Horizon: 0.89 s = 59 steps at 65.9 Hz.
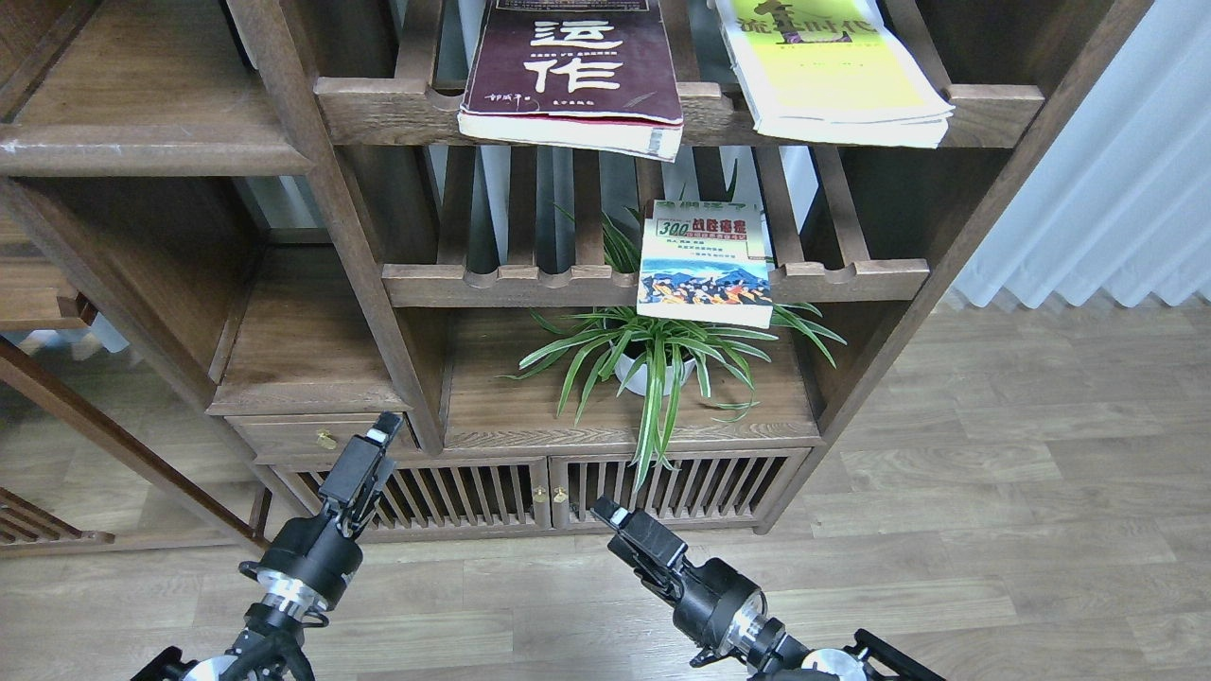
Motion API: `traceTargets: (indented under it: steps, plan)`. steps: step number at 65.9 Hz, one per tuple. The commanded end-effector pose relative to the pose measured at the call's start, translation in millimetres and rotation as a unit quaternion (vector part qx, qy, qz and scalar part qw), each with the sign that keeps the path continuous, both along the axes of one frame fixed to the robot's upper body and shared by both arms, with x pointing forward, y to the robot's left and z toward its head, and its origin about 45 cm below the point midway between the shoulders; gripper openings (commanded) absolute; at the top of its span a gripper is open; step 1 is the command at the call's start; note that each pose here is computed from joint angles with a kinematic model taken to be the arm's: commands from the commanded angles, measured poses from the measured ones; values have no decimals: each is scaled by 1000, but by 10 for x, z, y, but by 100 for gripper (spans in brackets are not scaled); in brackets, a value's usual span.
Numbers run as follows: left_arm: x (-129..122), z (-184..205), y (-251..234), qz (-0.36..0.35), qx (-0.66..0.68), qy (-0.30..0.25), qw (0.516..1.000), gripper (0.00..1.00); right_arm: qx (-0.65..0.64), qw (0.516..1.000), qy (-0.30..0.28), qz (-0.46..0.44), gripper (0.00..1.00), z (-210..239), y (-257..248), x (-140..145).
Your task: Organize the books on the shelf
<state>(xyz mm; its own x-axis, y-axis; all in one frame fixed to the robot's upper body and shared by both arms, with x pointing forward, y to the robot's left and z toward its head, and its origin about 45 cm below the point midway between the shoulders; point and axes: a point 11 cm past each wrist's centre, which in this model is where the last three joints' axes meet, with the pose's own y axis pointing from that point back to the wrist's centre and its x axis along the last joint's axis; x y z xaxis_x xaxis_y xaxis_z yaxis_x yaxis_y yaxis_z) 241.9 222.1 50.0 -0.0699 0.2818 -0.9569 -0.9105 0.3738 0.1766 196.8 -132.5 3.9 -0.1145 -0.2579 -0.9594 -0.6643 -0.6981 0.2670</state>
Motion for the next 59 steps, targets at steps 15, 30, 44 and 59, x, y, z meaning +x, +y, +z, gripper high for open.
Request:
traceTargets:
  steps: [15, 30, 44, 59]
  plan:
    - [16, -12, 54, 7, 8, -1, 1000, 100, -1, 1000, 8, -7, 100, -35, -31, -51]
    - [12, -27, 69, 9, 9, 1, 1000, 100, -1, 1000, 6, -8, 100, -28, -35, -30]
    - [104, 75, 252, 42, 6, -15, 999, 100, 6, 998, -14, -57, 100, 62, -95, 162]
    - [-44, -2, 513, 81, 12, 1, 997, 100, 5, 986, -75, -150, 100, 302, -210, 599]
